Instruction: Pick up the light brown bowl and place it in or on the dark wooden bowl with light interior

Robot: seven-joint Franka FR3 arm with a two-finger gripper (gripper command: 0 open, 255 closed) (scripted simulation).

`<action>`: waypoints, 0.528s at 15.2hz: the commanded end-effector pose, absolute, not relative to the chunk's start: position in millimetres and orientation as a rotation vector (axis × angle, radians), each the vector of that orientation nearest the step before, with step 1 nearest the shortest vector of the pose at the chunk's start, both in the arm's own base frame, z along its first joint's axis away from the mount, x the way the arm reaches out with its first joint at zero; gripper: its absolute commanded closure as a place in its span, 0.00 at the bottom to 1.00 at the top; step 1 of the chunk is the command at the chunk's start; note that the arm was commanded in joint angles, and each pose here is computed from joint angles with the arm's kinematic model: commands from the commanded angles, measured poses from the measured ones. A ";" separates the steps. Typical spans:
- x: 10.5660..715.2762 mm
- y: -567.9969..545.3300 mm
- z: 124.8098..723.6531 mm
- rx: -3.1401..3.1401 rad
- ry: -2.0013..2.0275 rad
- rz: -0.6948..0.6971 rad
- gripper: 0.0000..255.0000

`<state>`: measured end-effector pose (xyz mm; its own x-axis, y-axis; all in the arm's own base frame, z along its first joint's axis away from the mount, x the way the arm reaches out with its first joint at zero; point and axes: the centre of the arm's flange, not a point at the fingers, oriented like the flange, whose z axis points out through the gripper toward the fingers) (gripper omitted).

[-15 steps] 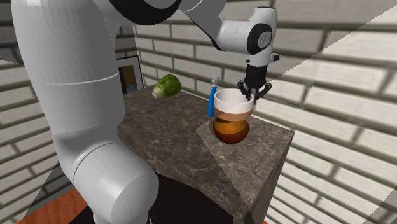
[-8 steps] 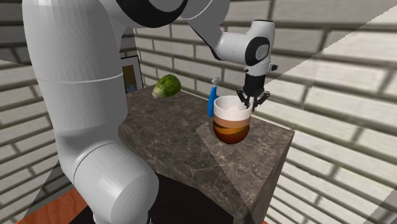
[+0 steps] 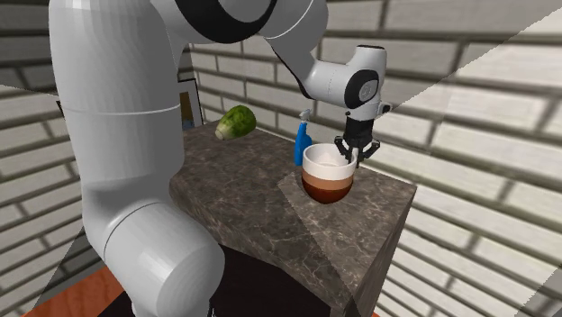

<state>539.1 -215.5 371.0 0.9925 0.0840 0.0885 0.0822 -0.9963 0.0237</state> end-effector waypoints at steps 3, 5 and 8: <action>539.2 -214.3 367.3 3.118 0.133 0.133 1.00; 539.2 -214.3 367.3 3.118 0.133 0.133 1.00; 538.5 -214.7 367.0 3.118 0.133 0.133 0.00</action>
<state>538.6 -215.0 368.0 0.9927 0.0850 0.0861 0.0834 -0.9963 0.0223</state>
